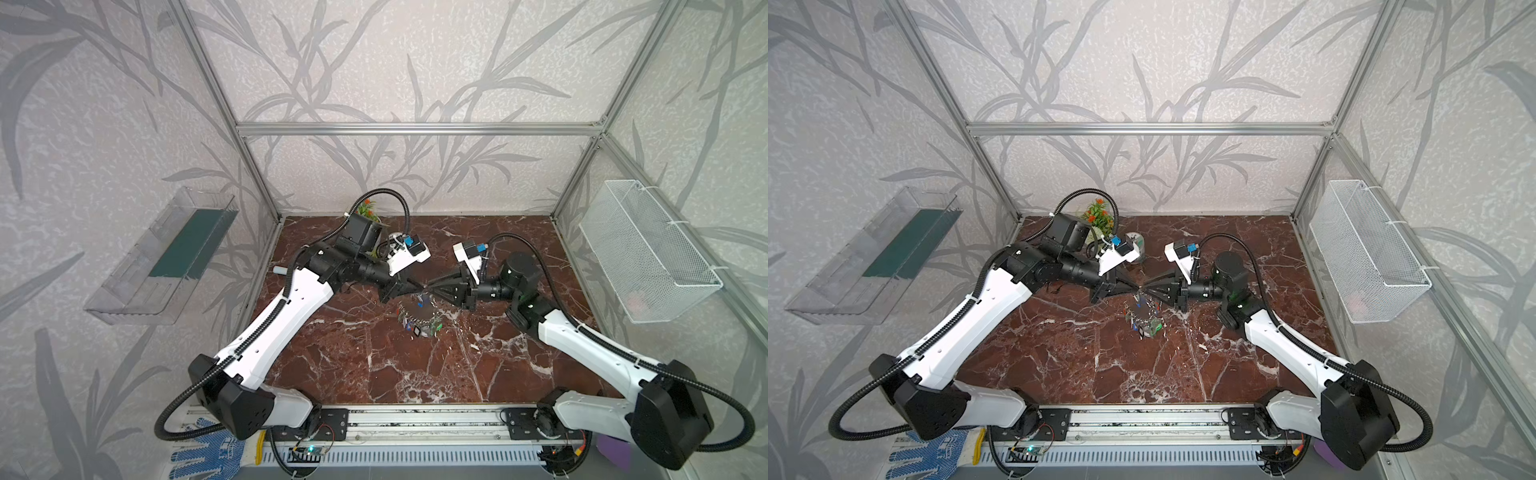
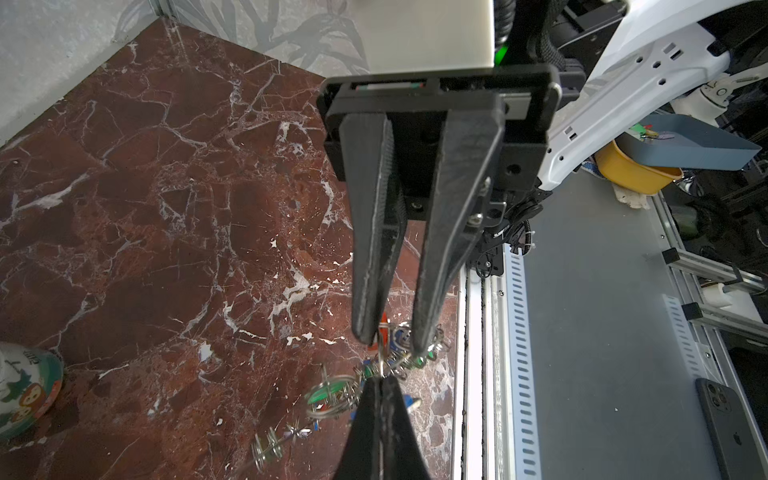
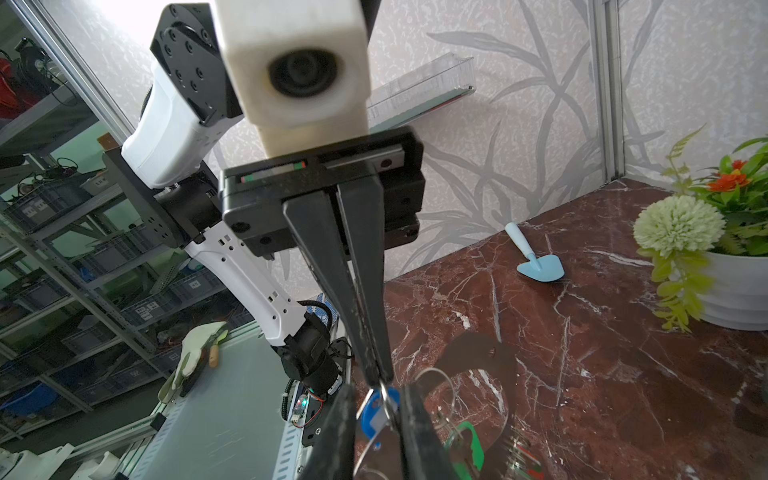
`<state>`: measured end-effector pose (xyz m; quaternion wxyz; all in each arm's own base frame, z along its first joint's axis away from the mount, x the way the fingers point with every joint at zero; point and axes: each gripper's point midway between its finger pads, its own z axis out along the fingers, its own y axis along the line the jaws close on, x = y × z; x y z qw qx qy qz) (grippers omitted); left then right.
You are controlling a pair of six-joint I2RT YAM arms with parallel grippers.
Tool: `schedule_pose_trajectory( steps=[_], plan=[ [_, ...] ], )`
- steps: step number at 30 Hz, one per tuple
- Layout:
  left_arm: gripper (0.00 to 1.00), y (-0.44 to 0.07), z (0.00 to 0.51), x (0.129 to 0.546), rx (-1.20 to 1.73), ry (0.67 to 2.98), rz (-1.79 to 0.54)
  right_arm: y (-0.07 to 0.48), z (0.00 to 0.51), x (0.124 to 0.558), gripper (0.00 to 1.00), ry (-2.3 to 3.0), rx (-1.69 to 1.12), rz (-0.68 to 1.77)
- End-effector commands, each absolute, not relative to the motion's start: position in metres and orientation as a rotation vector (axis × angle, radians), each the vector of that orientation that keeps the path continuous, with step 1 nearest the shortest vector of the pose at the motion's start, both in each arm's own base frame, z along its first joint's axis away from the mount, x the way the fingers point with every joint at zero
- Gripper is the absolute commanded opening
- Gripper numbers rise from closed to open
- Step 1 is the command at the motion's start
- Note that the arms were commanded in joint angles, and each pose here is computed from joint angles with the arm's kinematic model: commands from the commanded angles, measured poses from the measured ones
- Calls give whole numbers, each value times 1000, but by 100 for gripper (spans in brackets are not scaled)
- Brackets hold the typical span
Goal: Put the keys on the keyring
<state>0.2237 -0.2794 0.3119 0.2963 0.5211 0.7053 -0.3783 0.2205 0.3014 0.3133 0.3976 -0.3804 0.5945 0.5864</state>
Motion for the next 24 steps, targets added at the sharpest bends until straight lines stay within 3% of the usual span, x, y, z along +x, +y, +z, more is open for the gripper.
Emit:
schedule_pose_trajectory(
  steps=[1,8,24],
  plan=[
    [0,-286,338,219,1422,1745,-1032,305,325,217,20,1455,-1005,1483],
    [0,-287,339,219,1426,1747,-1044,308,317,217,17,1476,-1017,1465],
    [0,-289,337,223,1423,1754,-1042,308,313,216,0,1493,-1022,1443]
  ],
)
